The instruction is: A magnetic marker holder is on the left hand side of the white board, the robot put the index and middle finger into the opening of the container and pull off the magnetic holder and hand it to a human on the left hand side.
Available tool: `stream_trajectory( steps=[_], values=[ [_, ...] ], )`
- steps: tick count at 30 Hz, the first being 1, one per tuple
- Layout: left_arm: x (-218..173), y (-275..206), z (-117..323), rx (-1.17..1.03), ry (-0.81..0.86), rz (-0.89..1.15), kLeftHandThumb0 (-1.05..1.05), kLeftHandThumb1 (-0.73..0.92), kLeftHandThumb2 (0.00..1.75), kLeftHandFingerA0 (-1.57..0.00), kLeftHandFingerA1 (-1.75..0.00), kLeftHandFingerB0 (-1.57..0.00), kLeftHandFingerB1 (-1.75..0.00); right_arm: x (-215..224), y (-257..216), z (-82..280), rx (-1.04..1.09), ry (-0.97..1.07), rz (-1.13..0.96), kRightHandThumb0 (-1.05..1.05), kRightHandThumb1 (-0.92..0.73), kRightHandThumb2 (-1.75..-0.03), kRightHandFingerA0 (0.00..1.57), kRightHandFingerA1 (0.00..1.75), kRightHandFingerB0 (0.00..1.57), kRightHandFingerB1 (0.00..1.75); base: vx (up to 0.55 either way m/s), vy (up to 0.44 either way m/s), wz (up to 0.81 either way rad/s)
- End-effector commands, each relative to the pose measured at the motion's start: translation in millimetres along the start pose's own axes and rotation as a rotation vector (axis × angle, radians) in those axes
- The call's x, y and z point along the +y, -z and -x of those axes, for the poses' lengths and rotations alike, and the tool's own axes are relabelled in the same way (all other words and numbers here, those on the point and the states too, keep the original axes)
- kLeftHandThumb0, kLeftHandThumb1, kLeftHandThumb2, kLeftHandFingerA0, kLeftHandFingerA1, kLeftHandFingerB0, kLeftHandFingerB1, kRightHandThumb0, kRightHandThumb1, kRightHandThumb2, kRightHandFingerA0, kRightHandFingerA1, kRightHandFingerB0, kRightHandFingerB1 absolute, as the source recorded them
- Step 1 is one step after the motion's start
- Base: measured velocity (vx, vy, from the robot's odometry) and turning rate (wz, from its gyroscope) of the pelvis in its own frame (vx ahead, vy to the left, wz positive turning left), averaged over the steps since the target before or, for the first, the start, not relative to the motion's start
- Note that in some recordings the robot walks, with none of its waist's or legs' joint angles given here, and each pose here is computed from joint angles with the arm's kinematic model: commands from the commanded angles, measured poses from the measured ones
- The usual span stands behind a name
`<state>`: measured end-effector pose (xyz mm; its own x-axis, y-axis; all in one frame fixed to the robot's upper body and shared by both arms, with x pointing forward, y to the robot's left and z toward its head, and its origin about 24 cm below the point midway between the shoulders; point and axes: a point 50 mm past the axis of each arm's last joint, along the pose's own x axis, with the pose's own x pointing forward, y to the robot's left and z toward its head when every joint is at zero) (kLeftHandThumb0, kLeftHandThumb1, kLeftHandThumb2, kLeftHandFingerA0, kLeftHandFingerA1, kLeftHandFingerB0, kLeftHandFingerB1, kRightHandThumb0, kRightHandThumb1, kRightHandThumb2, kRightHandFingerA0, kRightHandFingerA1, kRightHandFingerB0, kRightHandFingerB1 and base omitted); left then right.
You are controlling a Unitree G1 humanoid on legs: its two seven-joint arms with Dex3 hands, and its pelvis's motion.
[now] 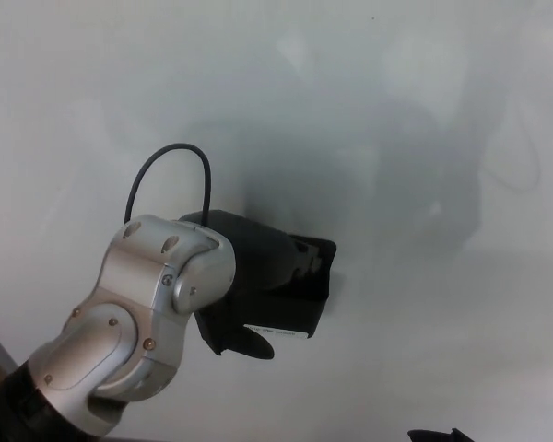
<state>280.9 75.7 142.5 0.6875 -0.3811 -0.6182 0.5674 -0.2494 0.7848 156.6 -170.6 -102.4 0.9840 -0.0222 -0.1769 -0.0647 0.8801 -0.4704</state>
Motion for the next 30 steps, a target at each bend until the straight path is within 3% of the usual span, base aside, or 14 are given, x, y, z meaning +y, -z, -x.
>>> stream_trajectory(
  steps=[1,30],
  values=[
    [-1,1,-2,0.018,0.014,0.013,-0.63,0.55,0.88,0.0,-0.26,0.0,-0.22,-6,3,-1,0.009,0.005,0.022,-0.49,-0.64,-0.59,0.83,0.63,0.54,0.53,0.0,0.0,0.0],
    [-5,14,-33,0.126,0.049,-0.033,-0.65,0.57,0.9,-0.01,-0.28,0.0,-0.22,-4,2,-2,0.004,0.007,0.023,-0.48,-0.64,-0.59,0.84,0.64,0.55,0.55,0.0,0.0,0.0]
  ],
)
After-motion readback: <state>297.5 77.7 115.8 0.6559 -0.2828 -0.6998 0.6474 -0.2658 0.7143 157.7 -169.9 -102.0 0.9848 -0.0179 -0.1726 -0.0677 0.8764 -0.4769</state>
